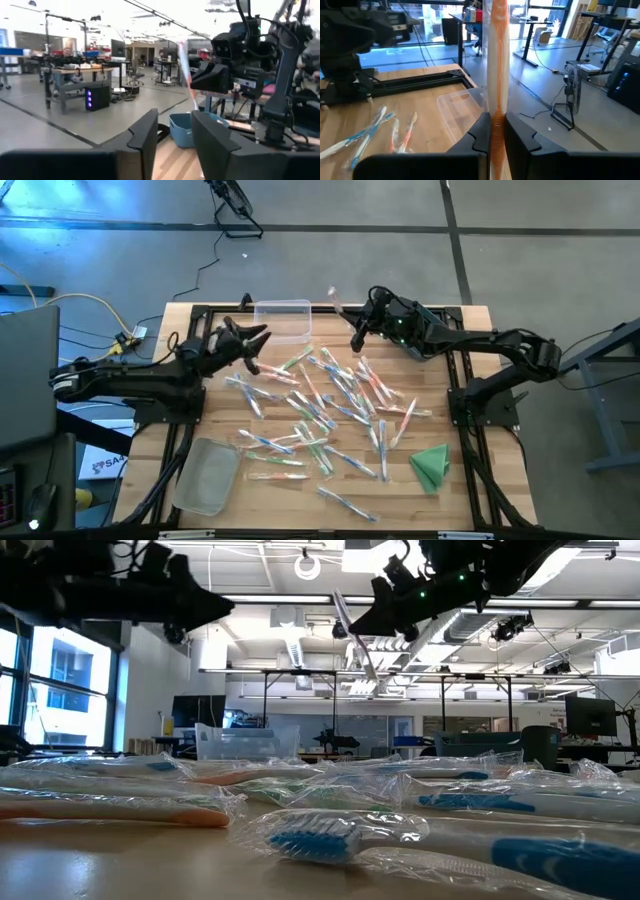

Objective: Pick & Place Toothbrushes
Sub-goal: Put the orange toothbrush into the transparent bin

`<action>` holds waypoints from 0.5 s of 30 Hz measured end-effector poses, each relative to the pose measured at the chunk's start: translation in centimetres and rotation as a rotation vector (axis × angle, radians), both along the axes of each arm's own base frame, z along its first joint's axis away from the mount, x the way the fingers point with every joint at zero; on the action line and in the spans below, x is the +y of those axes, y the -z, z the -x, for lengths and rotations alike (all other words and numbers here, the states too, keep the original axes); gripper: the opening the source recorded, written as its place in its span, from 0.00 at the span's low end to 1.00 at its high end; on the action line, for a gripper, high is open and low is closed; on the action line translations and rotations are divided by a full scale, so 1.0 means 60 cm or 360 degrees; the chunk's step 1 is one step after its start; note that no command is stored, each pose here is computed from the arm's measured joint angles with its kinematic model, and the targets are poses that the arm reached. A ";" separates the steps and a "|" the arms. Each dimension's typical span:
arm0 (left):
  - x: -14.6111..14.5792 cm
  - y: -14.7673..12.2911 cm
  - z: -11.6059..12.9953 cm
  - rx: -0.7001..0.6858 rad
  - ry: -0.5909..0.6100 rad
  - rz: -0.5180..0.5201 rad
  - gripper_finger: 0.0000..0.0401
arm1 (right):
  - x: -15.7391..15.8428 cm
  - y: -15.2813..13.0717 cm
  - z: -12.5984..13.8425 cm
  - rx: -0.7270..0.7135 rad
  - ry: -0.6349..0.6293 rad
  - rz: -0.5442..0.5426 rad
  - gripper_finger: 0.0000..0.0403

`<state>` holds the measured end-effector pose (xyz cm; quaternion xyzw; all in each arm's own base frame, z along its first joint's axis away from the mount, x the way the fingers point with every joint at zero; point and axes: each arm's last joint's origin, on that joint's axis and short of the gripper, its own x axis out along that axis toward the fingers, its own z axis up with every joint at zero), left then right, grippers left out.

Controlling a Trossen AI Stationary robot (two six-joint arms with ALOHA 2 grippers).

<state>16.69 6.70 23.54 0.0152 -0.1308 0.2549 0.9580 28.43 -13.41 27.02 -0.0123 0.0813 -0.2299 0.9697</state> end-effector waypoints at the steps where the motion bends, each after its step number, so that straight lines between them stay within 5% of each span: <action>1: 0.004 -0.006 -0.008 0.0016 -0.0005 -0.0020 0.32 | 0.000 0.000 0.000 -0.0001 -0.0018 -0.0002 0.06; 15: 0.076 -0.054 -0.131 0.0150 0.0305 0.0027 0.33 | 0.004 0.000 -0.002 0.0036 -0.0174 0.0081 0.06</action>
